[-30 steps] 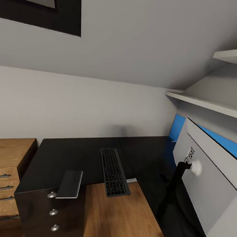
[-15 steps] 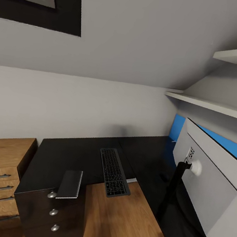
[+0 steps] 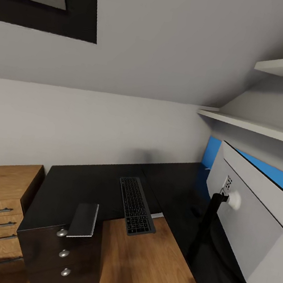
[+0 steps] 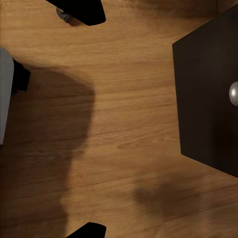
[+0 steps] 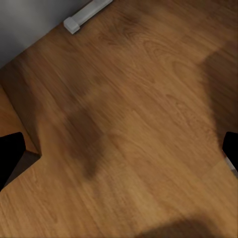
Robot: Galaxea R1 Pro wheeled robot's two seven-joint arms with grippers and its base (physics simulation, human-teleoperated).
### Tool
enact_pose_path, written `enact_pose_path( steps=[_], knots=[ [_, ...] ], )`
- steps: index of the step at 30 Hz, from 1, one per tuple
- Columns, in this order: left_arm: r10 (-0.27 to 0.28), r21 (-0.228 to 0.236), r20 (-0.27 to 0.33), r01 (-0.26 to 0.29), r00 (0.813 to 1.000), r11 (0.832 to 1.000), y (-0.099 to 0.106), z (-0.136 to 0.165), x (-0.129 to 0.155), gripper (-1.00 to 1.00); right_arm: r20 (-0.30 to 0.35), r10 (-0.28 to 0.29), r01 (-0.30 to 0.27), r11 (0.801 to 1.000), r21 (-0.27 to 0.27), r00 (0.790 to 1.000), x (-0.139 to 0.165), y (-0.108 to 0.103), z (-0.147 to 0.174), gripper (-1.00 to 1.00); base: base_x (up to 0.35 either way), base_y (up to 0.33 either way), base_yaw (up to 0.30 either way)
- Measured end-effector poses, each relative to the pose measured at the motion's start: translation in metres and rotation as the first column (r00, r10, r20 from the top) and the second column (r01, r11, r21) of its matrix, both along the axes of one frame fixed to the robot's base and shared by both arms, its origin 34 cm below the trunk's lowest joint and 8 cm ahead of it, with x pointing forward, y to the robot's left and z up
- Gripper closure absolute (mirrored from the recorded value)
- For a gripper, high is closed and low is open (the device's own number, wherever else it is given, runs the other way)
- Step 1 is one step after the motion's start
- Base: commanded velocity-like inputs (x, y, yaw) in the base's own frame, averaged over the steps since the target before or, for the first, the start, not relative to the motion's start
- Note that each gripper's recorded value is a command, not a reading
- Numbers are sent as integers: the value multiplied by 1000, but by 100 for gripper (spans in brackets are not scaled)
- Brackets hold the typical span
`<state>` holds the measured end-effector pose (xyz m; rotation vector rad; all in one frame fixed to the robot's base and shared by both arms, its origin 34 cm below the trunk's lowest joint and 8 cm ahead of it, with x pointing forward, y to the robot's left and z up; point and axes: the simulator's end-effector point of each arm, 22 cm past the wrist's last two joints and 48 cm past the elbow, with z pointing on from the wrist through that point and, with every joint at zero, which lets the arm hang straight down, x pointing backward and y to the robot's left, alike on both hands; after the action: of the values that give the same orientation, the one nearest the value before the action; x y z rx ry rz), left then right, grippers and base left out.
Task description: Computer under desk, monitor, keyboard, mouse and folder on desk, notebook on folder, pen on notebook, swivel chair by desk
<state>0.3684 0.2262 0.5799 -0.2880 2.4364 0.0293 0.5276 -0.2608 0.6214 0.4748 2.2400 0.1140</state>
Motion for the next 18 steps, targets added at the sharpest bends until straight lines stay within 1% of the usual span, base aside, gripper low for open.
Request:
enact_pose_path(
  steps=[7, 11, 15, 18],
  knots=[
    [-1, -1, 0, 1, 1000, 1000, -1, 0, 0, -100, -2, -8, 8, 1000, 4, 1000, 1, 0, 0, -100, 0, 0, 0],
    [-2, -1, 0, 2, 1000, 1000, -1, 0, 0, -100, 8, 1, -1, 1000, -2, 1000, 4, 1, 2, -100, 0, 0, 0],
    [-3, -1, -1, 3, 1000, 1000, -1, 0, 0, -100, 22, 17, -17, 1000, -11, 1000, 9, 2, 6, -100, 0, 0, 0],
    [-4, 0, -1, 4, 1000, 1000, -2, 0, 0, -100, 46, 43, -41, 999, -31, 998, 18, 3, 13, -100, 0, 0, 0]
  ],
)
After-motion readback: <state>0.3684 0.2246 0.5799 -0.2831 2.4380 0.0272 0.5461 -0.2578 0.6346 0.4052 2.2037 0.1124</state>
